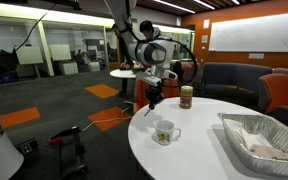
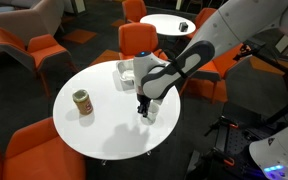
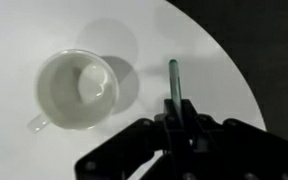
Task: Take the pen out of the mug and put it on the table
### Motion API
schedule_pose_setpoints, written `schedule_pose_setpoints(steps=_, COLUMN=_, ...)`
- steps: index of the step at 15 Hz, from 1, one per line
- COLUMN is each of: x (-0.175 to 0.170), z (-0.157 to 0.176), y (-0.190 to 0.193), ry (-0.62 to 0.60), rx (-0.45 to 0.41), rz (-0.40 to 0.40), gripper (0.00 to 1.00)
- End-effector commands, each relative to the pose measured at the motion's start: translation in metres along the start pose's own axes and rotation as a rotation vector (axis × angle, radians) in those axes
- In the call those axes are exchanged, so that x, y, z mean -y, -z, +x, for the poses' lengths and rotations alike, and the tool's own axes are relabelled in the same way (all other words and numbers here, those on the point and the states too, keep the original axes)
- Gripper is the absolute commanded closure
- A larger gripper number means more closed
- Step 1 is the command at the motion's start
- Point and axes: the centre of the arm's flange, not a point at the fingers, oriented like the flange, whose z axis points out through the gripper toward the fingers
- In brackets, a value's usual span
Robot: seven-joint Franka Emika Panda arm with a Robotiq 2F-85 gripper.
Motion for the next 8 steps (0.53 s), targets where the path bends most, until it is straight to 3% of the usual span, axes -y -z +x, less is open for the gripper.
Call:
schedule_pose_setpoints(steps=1, x=0.005, z=0.045, y=-0.033, ry=0.035, rx=0.033, rz=0.045, gripper=0.97)
schedule_pose_setpoints(steps=8, x=0.012, z=0.100, y=-0.082, ry=0.053, rx=0.029, rz=0.000, gripper=0.97)
